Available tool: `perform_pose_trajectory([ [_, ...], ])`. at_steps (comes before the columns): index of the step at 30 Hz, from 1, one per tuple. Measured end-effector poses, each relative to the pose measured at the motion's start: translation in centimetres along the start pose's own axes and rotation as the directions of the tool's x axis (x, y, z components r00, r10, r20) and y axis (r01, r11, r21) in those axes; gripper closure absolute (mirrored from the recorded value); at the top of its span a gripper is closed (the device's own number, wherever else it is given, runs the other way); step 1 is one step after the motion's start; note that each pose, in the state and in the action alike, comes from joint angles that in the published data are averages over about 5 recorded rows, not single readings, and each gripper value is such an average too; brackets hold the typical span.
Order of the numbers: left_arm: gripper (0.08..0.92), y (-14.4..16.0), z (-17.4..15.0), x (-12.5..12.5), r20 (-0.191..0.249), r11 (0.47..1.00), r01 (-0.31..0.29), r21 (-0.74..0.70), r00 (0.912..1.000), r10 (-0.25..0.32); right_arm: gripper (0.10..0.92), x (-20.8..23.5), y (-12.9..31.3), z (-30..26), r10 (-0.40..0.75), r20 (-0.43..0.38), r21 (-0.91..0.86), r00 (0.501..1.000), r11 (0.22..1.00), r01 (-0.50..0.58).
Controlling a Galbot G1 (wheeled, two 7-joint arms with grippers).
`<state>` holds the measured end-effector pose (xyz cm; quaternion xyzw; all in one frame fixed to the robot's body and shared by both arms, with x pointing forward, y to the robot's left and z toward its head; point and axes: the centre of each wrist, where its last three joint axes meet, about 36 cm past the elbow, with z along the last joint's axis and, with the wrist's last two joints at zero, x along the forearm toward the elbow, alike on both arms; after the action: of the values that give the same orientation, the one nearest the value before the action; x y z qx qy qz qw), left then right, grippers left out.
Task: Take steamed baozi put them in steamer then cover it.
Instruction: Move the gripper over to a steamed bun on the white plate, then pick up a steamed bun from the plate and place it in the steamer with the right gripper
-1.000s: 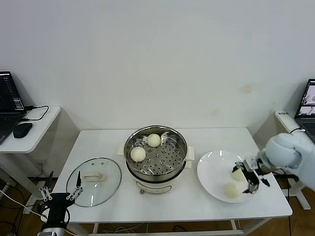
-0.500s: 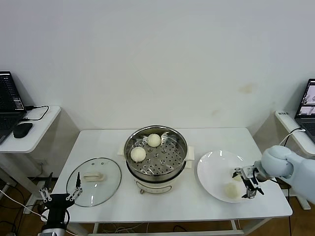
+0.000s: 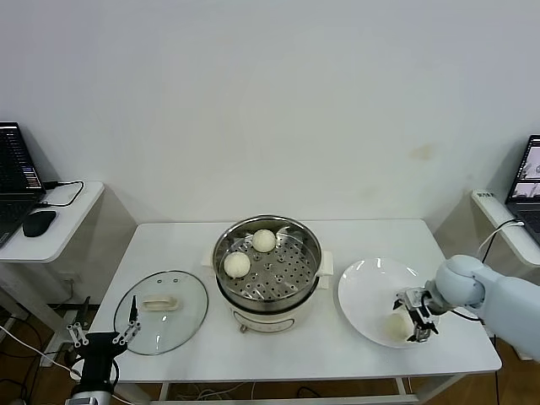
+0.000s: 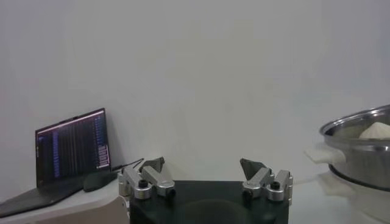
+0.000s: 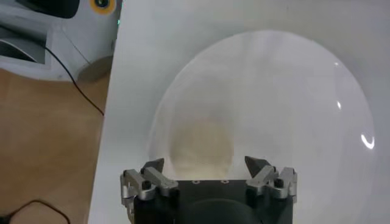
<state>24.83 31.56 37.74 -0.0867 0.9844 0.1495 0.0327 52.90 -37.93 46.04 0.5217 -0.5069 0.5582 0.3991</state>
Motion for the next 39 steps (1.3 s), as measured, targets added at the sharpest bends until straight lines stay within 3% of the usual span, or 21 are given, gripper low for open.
perform_pose_trajectory([
  [9, 0.177, -0.1, 0.0, 0.1, -0.001, 1.0, 0.001, 0.002, 1.0, -0.001, 0.391, -0.4, -0.3, -0.2, -0.006, 0.009, -0.011, 1.0, 1.0, 0.006],
  [21, 0.177, -0.1, -0.3, 0.1, 0.009, 1.0, -0.001, 0.005, 1.0, 0.001, 0.428, 1.6, -1.2, 0.2, 0.025, 0.023, -0.024, 0.999, 0.999, -0.024],
  [29, 0.177, -0.3, -0.7, 0.0, 0.02, 1.0, -0.008, 0.009, 0.9998, 0.008, 0.428, 6.9, -3.4, 0.6, 0.101, 0.056, -0.049, 0.993, 0.994, -0.099],
  [39, 0.177, -0.3, -1.1, 0.0, 0.032, 1.0, -0.013, 0.009, 0.9994, 0.013, 0.426, 17.3, -9.4, -1.9, 0.261, 0.115, -0.022, 0.959, 0.965, -0.26],
])
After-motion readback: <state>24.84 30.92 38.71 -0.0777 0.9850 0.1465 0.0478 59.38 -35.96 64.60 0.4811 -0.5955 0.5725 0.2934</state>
